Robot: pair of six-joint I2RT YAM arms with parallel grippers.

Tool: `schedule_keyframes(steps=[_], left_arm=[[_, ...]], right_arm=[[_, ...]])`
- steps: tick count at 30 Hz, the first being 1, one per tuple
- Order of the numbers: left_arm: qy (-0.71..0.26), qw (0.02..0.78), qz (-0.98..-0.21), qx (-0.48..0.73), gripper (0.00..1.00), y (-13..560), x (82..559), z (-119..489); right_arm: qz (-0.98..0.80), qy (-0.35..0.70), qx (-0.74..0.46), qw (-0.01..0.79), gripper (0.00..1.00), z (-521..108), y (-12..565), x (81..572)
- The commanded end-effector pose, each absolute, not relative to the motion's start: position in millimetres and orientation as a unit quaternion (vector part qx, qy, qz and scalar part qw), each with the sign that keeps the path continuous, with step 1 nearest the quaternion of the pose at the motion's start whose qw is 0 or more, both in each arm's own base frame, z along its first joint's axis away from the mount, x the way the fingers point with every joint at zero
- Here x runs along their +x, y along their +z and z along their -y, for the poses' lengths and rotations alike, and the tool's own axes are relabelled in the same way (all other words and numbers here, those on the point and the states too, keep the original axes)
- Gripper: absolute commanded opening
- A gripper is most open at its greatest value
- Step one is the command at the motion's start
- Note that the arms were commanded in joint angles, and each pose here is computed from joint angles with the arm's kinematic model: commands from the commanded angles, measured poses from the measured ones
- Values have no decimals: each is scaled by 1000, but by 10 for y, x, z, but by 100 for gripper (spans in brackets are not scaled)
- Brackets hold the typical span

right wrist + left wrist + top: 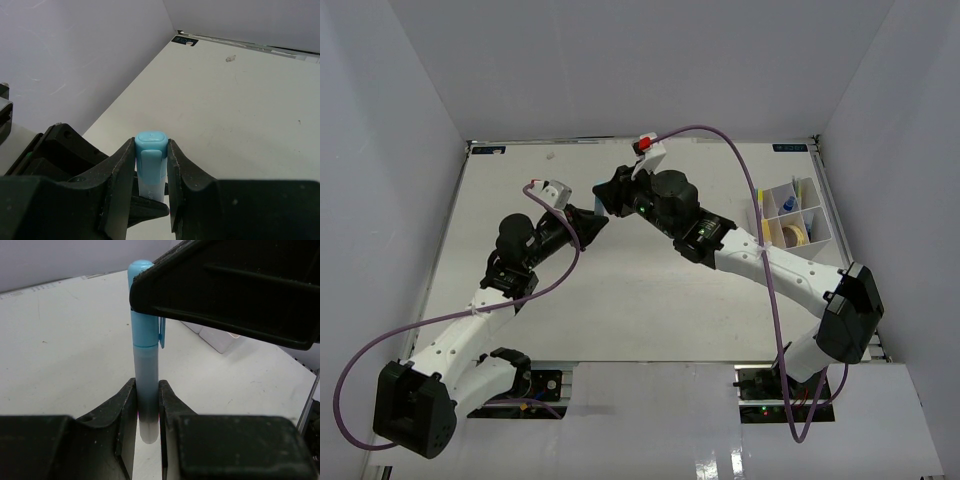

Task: Sort the stationery into containers
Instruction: Close the pen cap on the pen.

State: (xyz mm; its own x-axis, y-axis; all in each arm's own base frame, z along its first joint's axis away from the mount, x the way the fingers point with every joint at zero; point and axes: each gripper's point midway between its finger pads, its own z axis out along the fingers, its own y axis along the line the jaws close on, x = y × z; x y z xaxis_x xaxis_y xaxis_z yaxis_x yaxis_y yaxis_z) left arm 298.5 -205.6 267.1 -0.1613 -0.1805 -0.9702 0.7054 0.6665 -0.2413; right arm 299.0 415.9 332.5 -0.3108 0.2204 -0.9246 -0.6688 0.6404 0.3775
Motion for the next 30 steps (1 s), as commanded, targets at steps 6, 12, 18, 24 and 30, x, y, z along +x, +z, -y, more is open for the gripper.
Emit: schedule_keyframes(steps=[6, 12, 18, 24, 30], left_arm=[[-354, 705, -582, 196, 0, 3422, 2982, 1966], [-354, 715, -569, 197, 0, 3524, 2948, 1919], [-352, 730, -553, 195, 0, 3714, 2930, 1895], [-333, 749, -541, 188, 0, 3893, 2978, 1839], [-325, 773, -518, 171, 0, 4082, 3032, 1787]], right_arm=[[-758, 375, -239, 477, 8, -4222, 2778, 2672], [-784, 367, -261, 427, 8, -4249, 2422, 2547], [-804, 352, -262, 401, 8, -4196, 2115, 2458], [-825, 330, -263, 375, 8, -4129, 1876, 2353], [-839, 325, -265, 348, 8, -4065, 1679, 2231]])
